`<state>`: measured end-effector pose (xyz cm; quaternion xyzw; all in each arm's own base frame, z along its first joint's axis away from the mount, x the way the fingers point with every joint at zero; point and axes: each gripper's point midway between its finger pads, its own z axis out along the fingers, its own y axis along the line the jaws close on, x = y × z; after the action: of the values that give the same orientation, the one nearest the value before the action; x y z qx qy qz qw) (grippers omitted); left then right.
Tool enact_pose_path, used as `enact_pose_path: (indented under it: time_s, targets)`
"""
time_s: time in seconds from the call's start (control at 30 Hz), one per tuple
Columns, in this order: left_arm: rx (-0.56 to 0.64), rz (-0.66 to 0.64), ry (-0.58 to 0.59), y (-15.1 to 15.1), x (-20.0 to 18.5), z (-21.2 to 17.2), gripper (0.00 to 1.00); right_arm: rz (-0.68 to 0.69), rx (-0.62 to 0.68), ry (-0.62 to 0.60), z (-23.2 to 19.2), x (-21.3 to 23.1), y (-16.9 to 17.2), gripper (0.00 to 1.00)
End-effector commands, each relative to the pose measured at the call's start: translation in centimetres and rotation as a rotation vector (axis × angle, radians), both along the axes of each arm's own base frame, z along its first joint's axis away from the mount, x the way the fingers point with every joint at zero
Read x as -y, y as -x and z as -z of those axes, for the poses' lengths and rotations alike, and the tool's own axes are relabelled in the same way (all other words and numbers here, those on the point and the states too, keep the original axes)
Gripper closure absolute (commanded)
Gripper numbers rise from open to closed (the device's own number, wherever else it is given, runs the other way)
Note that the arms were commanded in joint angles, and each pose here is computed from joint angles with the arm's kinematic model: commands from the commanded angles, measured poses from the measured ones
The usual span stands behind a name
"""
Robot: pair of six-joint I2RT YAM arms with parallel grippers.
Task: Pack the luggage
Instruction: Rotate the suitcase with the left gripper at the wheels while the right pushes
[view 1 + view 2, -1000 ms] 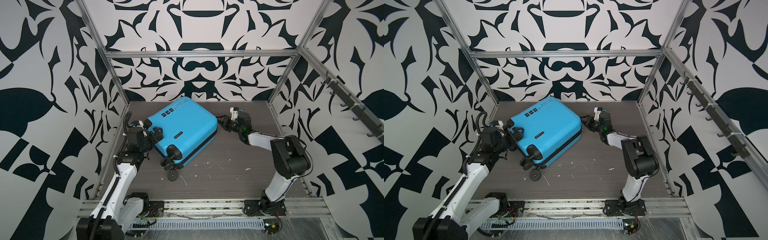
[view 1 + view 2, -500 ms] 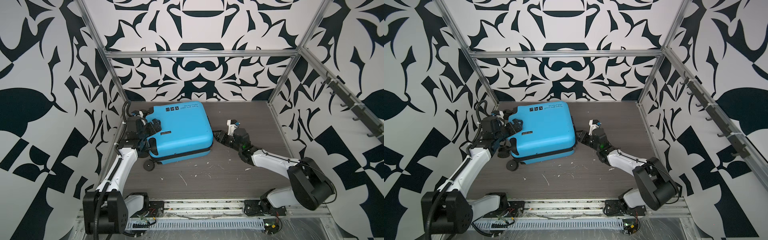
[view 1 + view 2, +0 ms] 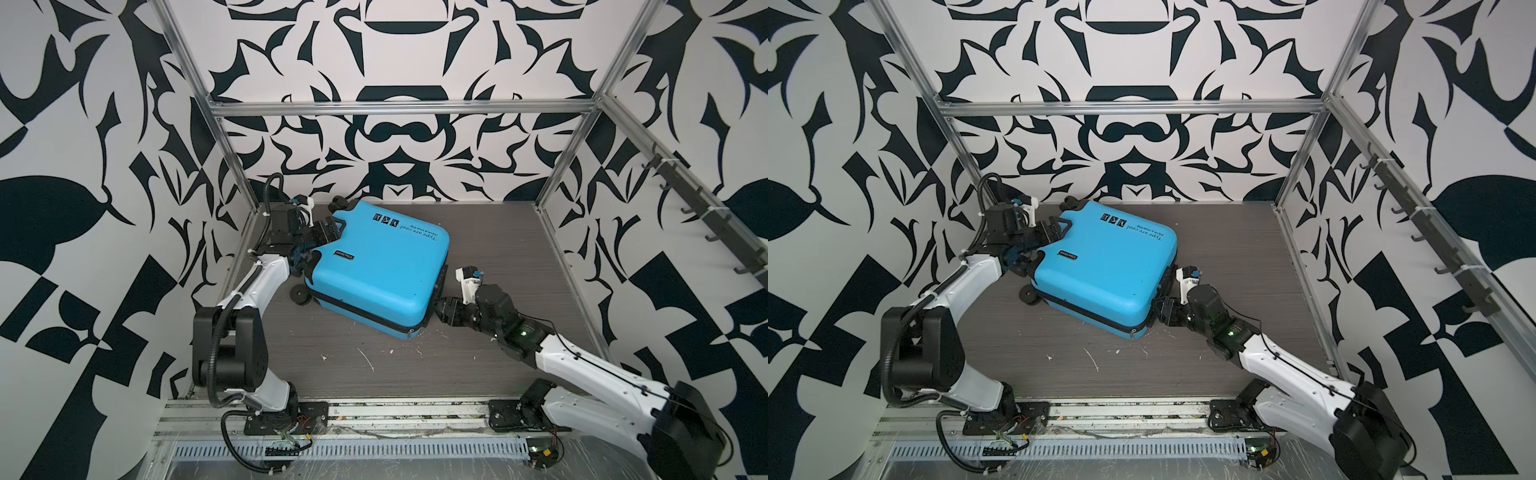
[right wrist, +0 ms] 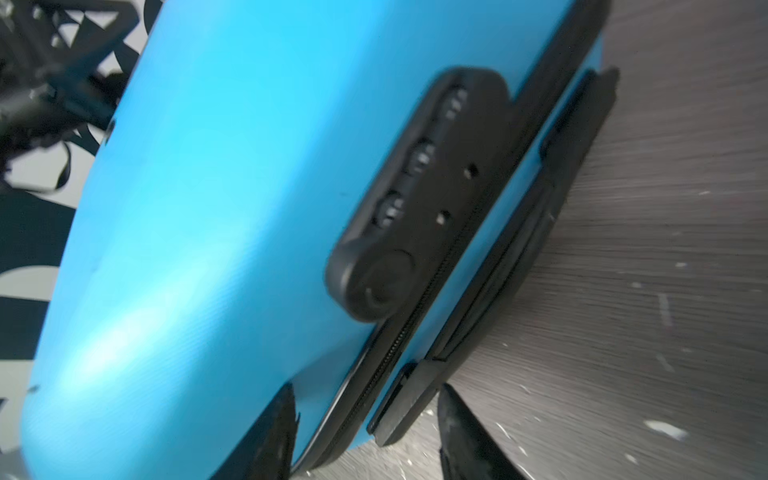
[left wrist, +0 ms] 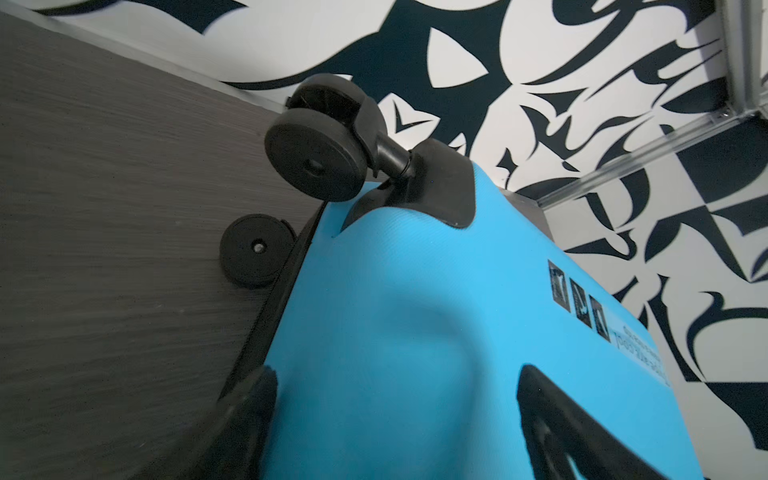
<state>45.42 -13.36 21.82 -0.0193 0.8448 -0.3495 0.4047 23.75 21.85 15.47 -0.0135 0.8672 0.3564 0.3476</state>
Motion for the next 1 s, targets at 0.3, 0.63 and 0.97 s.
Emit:
enact_pose_path:
  time_s: [0.3, 0.63, 0.97]
  targets:
    - [-0.05, 0.283, 0.159, -1.9, 13.9, -0.9, 0.11, 0.006, 0.187, 0.198, -5.9, 5.0, 2.1, 0.3]
    - [0.136, 0.106, 0.041, 0.0, 9.8, -9.9, 0.11, 0.056, 0.304, 0.261, -11.2, 6.6, 0.8, 0.24]
    - [0.148, 0.015, -0.112, 11.3, 4.1, -10.8, 0.11, 0.131, 0.248, 0.125, -14.4, 7.8, -8.1, 0.22]
